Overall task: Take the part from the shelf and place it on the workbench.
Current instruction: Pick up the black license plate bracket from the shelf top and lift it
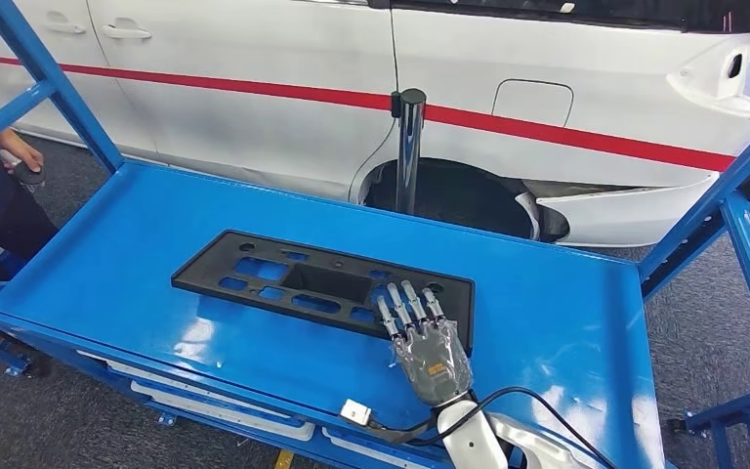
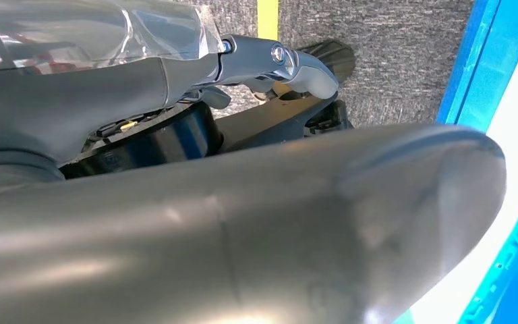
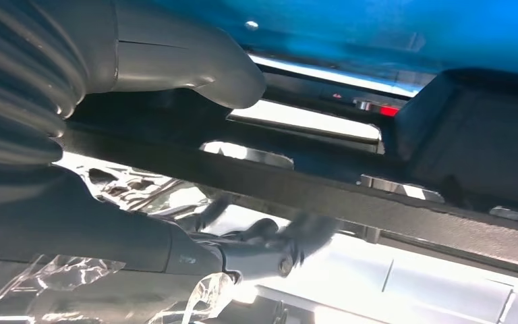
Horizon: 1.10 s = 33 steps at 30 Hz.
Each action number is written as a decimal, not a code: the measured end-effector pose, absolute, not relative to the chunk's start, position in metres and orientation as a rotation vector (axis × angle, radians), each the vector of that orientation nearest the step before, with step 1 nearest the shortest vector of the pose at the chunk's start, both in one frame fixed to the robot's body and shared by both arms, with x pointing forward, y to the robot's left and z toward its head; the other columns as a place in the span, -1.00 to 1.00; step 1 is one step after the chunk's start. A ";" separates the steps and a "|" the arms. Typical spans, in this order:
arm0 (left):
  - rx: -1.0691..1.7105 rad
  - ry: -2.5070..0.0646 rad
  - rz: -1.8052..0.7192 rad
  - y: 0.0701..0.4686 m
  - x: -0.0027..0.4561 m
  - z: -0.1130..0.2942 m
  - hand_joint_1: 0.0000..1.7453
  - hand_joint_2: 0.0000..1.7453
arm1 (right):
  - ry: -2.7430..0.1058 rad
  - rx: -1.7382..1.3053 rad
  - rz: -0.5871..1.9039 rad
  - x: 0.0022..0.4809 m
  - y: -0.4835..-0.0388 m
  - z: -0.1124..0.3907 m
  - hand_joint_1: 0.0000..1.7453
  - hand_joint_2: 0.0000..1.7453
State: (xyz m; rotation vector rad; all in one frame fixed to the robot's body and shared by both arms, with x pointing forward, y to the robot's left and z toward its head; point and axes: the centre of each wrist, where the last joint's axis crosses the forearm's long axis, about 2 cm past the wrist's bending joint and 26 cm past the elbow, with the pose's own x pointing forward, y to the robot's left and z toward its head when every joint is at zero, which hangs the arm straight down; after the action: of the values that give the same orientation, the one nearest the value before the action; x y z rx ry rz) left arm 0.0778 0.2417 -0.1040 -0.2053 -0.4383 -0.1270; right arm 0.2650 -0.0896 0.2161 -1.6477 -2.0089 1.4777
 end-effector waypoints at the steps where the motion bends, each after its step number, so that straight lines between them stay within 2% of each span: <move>1: -0.206 -0.438 -0.127 0.242 0.078 -0.104 -1.00 -1.00 | -2.012 -1.644 1.479 0.265 -0.089 0.216 1.00 1.00; 33: -0.205 -0.435 -0.117 0.241 0.078 -0.104 -1.00 -1.00 | -2.069 -1.617 1.387 0.268 -0.080 0.222 1.00 1.00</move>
State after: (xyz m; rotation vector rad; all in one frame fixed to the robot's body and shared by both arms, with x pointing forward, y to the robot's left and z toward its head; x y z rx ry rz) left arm 0.0784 0.2408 -0.1038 -0.2054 -0.4349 -0.1166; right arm 0.2680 -0.0796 0.2219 -1.6173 -2.0687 1.3874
